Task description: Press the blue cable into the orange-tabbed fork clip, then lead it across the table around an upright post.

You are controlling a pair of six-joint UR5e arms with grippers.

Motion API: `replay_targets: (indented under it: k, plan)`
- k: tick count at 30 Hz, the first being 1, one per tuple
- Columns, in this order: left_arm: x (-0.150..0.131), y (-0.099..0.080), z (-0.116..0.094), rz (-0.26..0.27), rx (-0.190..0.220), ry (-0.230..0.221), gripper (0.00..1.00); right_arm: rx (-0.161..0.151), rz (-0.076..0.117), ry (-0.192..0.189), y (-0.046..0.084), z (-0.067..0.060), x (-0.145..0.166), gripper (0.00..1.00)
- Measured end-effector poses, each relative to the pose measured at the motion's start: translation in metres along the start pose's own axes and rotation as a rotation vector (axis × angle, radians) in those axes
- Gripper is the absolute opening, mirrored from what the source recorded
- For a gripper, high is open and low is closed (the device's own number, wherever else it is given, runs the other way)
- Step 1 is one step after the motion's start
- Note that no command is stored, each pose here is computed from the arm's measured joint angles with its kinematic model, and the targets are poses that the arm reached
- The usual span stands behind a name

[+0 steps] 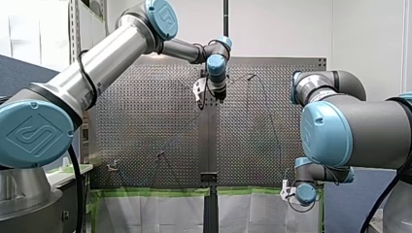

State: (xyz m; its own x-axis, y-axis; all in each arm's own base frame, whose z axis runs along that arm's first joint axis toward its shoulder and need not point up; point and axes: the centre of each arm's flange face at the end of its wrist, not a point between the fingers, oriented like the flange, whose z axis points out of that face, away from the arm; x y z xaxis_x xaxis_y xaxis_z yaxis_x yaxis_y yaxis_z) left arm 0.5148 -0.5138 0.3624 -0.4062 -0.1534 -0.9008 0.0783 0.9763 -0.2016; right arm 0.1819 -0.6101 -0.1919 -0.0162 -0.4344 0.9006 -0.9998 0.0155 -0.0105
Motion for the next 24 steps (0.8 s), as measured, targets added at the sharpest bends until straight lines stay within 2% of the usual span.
replay_targets:
  k: [9,17,24]
  plan:
    - [-0.001,-0.005,-0.009,0.005,0.006,0.005,1.0,0.008,0.001,0.002,-0.001,0.0,0.0,0.0]
    - [-0.021,-0.007,-0.026,-0.018,0.025,-0.02,1.0,0.017,0.003,0.003,-0.002,0.0,0.0,0.0]
    - [-0.021,-0.016,-0.043,-0.002,0.079,0.028,1.0,0.017,0.003,0.002,-0.002,0.0,0.0,0.0]
